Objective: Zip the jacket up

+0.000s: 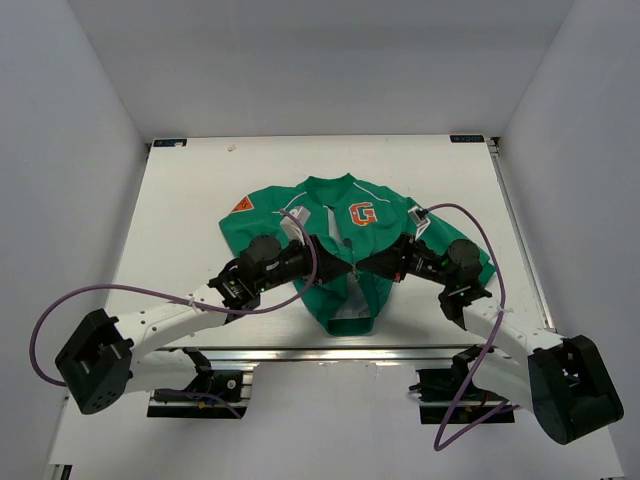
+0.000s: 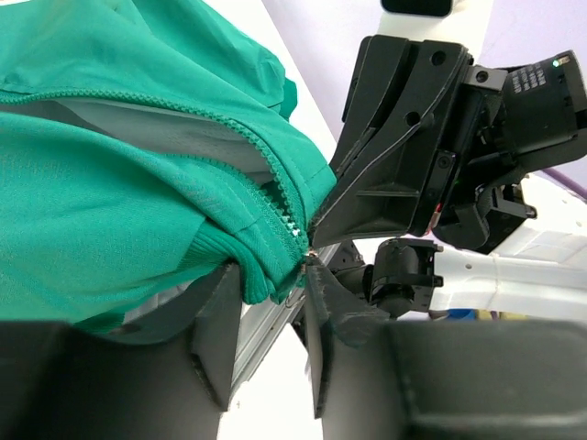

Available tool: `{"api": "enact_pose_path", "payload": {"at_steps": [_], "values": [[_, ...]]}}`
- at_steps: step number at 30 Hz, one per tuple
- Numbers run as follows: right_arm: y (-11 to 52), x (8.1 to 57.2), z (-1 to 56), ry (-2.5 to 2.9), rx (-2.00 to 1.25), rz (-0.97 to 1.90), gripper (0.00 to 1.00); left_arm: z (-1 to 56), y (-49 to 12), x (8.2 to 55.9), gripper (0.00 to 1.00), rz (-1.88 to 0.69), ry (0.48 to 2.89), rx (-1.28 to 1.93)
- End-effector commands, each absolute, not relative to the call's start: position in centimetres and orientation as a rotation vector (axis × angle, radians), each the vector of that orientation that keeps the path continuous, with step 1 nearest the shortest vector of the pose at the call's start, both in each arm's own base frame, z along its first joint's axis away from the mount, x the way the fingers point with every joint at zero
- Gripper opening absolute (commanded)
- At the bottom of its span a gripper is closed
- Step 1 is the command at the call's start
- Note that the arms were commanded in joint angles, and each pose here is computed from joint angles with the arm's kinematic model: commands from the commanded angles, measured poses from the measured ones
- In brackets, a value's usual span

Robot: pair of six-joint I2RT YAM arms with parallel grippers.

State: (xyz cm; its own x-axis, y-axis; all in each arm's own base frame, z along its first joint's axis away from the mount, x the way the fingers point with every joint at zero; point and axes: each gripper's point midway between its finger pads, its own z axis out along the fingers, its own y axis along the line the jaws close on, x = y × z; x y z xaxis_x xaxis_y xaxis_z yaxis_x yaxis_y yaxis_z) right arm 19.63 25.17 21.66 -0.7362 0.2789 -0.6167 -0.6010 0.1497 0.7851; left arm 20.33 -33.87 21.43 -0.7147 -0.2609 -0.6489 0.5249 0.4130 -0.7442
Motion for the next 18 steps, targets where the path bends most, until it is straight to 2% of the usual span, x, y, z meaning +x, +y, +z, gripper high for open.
{"api": "enact_pose_path", "payload": {"at_steps": [1,7,12,18], "values": [[25.3,19.9,23.2,1.679,-0.316,1.668,0.0,22.9,-34.1,19.9,0.38,-1.43,1.886,0.25],[25.2,20.6,23.0,1.688,-0.247,1.659,0.0,22.8,-33.7,20.0,0.25,-1.414,1.885,0.235],[25.1,21.1,23.5,1.672,-0.187,1.676,0.0,22.7,-33.8,19.8,0.01,-1.416,1.887,0.249],[25.0,21.6,24.4,1.626,-0.134,1.691,0.0,21.9,-34.4,19.1,0.0,-1.443,1.924,0.301]]}}
